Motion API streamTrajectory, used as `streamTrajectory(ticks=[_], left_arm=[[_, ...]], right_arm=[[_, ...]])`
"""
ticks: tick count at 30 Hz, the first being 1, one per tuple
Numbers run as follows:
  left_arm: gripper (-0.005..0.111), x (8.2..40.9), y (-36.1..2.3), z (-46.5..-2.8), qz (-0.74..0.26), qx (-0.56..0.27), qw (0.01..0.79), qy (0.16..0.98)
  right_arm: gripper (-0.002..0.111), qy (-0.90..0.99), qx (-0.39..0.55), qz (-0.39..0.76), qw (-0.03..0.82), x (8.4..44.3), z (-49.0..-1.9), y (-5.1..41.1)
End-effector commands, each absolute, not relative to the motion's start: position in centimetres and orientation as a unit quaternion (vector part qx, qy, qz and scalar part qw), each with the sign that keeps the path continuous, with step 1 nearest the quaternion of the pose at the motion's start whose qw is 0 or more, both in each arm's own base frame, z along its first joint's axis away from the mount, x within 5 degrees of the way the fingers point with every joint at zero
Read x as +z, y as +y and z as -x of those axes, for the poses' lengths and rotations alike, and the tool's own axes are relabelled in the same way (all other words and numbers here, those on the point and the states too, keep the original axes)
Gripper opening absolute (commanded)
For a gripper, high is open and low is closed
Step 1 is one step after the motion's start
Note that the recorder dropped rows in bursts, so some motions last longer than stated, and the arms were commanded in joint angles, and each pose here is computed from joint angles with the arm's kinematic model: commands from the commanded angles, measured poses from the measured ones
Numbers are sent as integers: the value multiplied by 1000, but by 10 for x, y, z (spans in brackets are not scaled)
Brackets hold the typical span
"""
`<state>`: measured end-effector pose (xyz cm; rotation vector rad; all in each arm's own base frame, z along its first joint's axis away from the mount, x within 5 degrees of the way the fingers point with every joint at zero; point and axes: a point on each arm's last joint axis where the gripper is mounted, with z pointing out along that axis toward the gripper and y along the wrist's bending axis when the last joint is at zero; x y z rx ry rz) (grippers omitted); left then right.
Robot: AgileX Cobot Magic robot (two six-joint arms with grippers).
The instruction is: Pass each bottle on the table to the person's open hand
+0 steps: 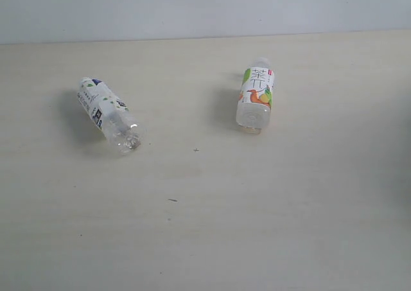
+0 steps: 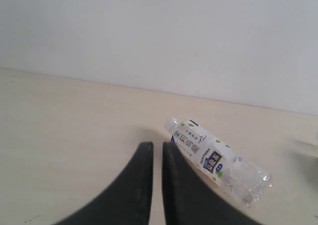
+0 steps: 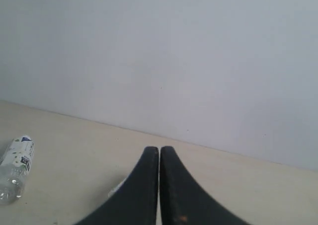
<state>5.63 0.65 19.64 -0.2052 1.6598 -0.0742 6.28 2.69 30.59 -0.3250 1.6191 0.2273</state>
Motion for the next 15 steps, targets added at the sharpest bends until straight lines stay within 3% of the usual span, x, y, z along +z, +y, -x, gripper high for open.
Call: streamTrajectory(ticks=[1,10,15], left_arm=[[10,197,6,-56,88,-35,672,735],[10,197,6,-56,88,-35,672,735],[10,197,6,-56,88,-35,672,735]], right_arm=[[1,738,101,142,652,286,-66,27],[1,760,95,134,629,256,-70,26],[1,747,102,143,641,257,-59,26]])
